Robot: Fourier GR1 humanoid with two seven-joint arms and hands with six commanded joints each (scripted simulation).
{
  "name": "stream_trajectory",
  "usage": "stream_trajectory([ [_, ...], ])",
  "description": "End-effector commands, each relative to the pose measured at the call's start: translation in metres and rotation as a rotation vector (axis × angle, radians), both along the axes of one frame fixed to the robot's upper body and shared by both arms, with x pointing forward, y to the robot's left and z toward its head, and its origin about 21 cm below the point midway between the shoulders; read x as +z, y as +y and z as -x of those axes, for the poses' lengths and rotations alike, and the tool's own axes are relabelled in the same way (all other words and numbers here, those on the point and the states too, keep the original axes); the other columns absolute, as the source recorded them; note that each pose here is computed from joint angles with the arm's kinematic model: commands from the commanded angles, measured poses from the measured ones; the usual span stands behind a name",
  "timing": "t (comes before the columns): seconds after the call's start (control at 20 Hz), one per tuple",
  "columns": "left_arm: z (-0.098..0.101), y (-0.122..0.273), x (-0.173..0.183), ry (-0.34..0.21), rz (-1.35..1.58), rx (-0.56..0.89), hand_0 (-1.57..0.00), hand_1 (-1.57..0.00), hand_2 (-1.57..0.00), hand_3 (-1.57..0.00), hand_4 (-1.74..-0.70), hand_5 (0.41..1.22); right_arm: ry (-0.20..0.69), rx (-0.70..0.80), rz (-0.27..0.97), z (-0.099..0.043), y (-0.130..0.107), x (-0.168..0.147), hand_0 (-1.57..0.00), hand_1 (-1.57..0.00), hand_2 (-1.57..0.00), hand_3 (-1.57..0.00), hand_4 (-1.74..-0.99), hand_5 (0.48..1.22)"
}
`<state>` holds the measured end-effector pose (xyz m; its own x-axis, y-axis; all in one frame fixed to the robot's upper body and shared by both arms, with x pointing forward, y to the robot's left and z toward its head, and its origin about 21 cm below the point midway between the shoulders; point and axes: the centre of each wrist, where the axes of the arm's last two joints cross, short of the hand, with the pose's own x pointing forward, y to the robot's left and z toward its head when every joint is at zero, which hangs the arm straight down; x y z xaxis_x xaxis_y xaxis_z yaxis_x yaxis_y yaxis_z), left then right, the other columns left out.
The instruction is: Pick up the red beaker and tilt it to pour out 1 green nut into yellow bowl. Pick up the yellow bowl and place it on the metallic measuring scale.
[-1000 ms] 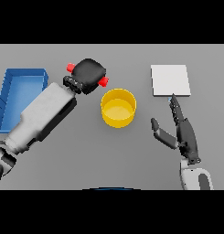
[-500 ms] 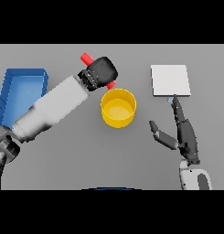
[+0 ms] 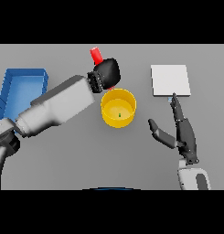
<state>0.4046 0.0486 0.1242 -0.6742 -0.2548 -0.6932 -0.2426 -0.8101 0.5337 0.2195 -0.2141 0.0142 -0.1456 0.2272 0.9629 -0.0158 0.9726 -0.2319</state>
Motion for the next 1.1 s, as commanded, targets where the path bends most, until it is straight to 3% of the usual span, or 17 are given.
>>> stream_trajectory([
  [0.0, 0.0, -0.001, 0.0, -0.006, -0.023, -0.027, -1.57, -1.57, -1.57, -1.57, -1.73, 1.221, -0.01, 0.0, 0.011, -0.001, -0.002, 0.0, 0.0, 0.0, 0.0, 0.0, -1.132, 0.573],
  [0.1, 0.001, -0.003, -0.003, -0.026, -0.068, -0.053, -1.57, -1.57, -1.57, -1.57, -1.73, 1.221, -0.029, 0.005, 0.004, 0.001, -0.001, -0.001, 0.0, 0.0, 0.0, 0.0, -1.136, 0.579],
  [0.35, 0.004, -0.025, 0.019, -0.136, -0.181, -0.15, -1.57, -1.57, -1.57, -1.57, -1.73, 1.221, -0.032, 0.001, 0.005, 0.005, -0.005, -0.003, 0.0, 0.0, 0.0, 0.0, -1.133, 0.575],
  [0.55, -0.012, -0.034, 0.084, -0.252, -0.215, -0.158, -1.57, -1.57, -1.57, -1.57, -1.73, 1.221, -0.029, 0.005, 0.011, 0.002, 0.002, 0.0, 0.0, 0.0, 0.0, 0.0, -1.135, 0.563],
  [0.8, -0.04, 0.0, 0.176, -0.364, 0.019, 0.048, -1.57, -1.57, -1.57, -1.57, -1.72, 1.221, -0.036, 0.024, -0.005, -0.002, -0.003, 0.0, 0.0, 0.0, 0.0, 0.0, -1.117, 0.554],
  [0.85, -0.046, 0.011, 0.192, -0.372, 0.098, 0.134, -1.57, -1.57, -1.57, -1.57, -1.73, 1.221, -0.046, 0.045, -0.024, 0.0, 0.001, 0.0, 0.0, 0.0, 0.0, 0.0, -1.105, 0.559],
  [1.05, -0.066, 0.094, 0.235, -0.221, 0.61, 0.497, -1.57, -1.57, -1.57, -1.51, -1.73, 1.221, -0.037, 0.06, -0.01, -0.004, 0.002, -0.002, 0.0, 0.0, 0.0, 0.0, -1.105, 0.578],
])
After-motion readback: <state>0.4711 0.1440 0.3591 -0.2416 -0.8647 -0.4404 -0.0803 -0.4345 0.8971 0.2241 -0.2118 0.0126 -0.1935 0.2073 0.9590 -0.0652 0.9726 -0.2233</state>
